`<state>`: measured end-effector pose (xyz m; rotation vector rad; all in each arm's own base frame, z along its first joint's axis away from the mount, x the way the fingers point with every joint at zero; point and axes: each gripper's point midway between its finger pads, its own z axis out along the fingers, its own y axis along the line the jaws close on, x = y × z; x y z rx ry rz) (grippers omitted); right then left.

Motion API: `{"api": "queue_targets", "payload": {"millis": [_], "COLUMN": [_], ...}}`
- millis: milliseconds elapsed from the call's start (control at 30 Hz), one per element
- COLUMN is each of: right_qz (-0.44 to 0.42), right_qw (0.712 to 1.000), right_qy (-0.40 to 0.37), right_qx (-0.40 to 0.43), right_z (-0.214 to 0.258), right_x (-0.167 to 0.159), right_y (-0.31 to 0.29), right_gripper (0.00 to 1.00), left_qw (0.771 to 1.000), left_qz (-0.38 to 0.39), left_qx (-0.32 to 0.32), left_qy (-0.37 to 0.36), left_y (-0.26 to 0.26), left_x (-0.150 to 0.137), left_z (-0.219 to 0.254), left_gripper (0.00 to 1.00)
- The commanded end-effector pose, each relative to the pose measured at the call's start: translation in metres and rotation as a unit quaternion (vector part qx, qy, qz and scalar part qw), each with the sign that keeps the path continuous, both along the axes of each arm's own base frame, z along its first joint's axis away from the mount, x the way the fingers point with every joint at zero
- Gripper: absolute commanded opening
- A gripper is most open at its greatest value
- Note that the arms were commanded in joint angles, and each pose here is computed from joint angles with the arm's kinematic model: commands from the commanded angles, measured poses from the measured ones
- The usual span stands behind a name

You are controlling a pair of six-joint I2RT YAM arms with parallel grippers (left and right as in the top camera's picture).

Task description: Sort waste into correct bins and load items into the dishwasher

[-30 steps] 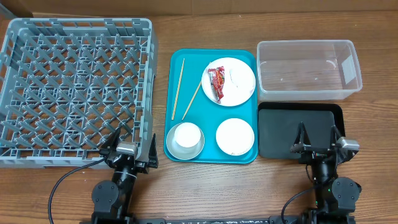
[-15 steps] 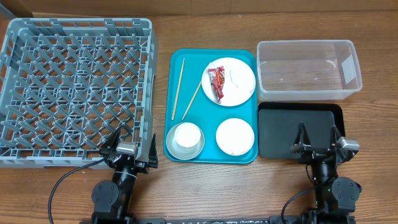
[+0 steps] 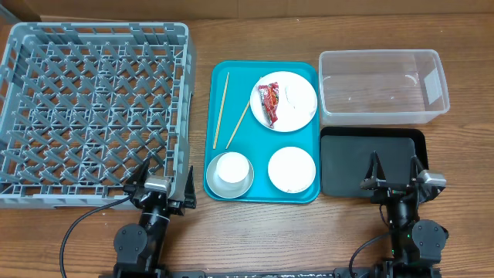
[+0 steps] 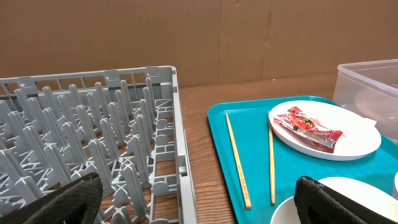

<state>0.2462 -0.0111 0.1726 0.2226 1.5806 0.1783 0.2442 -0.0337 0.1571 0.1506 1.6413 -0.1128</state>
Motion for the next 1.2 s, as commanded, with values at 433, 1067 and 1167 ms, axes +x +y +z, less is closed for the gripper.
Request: {"api": "queue_targets", "payload": {"millis": [433,1067,1167], "right_qz": [-0.005,-0.004,-0.004], "right_qw": [1.0,1.0,1.0], "right_qy": [-0.001,-0.003,-0.016], "right_qx": [-0.001,-0.001,-0.002], "right_z": [-0.002,-0.001,0.005], "right_x": [0.0,0.0,0.0], "right_y": [-0.002,-0.002,-0.002], "right_gripper": [1.0,1.0,1.0], "left_qw": [1.0,0.996,0.997], "left_qz": [-0.003,0.059,0.053], "left_qx": [-0.003,0.06,0.057], "left_qy": [0.001,-0.005,-0.016], "left_y": [-0.002,0.021,0.019], "left_x": [0.0,0.002,0.002], "left_z": [-0.001,-0.002,0.004], "left_gripper": [1.0,1.0,1.0]}}
